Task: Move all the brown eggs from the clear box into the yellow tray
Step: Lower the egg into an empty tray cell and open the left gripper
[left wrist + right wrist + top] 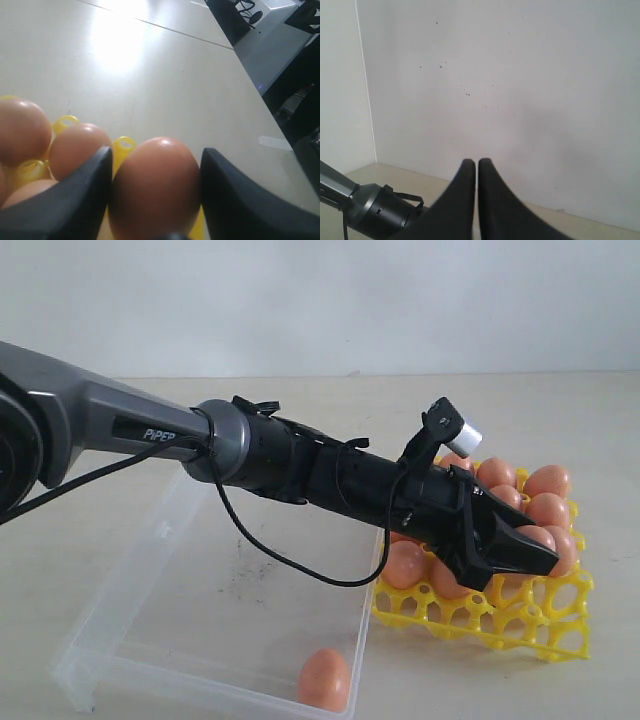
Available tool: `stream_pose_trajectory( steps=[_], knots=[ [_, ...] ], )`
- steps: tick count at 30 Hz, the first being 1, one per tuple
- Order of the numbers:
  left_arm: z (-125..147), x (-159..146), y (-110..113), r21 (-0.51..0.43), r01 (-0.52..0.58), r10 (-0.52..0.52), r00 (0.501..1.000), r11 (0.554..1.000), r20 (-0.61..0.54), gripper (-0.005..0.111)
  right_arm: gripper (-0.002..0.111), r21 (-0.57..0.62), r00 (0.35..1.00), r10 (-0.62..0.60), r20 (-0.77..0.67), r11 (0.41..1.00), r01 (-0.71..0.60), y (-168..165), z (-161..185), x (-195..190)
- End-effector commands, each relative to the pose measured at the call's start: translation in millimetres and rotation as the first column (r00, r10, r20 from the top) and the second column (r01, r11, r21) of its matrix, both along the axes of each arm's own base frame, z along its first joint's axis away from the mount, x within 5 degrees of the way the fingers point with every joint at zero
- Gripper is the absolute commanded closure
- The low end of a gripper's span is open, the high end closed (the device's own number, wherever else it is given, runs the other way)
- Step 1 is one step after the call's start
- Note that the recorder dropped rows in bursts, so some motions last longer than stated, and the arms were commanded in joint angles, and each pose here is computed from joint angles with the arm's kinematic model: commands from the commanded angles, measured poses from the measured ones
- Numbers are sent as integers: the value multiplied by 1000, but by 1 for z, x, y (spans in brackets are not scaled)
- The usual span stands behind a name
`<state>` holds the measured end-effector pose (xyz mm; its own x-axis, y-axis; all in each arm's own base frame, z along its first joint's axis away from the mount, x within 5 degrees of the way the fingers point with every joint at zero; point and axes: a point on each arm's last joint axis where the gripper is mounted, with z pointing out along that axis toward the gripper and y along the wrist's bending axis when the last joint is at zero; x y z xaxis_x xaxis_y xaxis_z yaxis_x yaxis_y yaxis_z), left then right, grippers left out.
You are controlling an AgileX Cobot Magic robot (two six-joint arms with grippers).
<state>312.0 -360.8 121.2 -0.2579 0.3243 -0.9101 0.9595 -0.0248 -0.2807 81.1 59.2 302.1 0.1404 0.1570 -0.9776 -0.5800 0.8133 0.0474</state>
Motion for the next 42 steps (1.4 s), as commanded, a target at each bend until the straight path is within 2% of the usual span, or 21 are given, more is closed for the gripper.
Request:
stream_pose_trajectory(
  steps=[1, 3, 6, 9, 28, 35, 42],
  knots=[
    [5, -1, -3, -24, 8, -8, 1000, 1000, 6, 103, 108, 2, 1000, -2, 9, 1000, 2, -1, 2, -1],
    [5, -1, -3, -24, 8, -8, 1000, 1000, 6, 99, 108, 2, 1000, -2, 9, 1000, 2, -1, 2, -1],
    [4, -1, -3, -20, 3, -3, 1000, 1000, 6, 74, 108, 2, 1000, -2, 9, 1000, 2, -1, 2, -1],
    [3, 1, -2, -3, -19, 19, 1000, 1000, 8, 63, 108, 2, 1000, -2, 9, 1000, 2, -1, 2, -1],
    [3, 1, -2, -5, -17, 17, 1000, 1000, 7, 63, 108, 2, 1000, -2, 9, 1000, 2, -1, 2, -1],
    [3, 1, -2, -4, -18, 18, 1000, 1000, 8, 50, 108, 2, 1000, -2, 9, 1000, 2, -1, 2, -1],
    [3, 2, -2, -4, -20, 20, 1000, 1000, 8, 50, 108, 1, 1000, -1, 8, 1000, 1, -1, 2, -1]
  ],
)
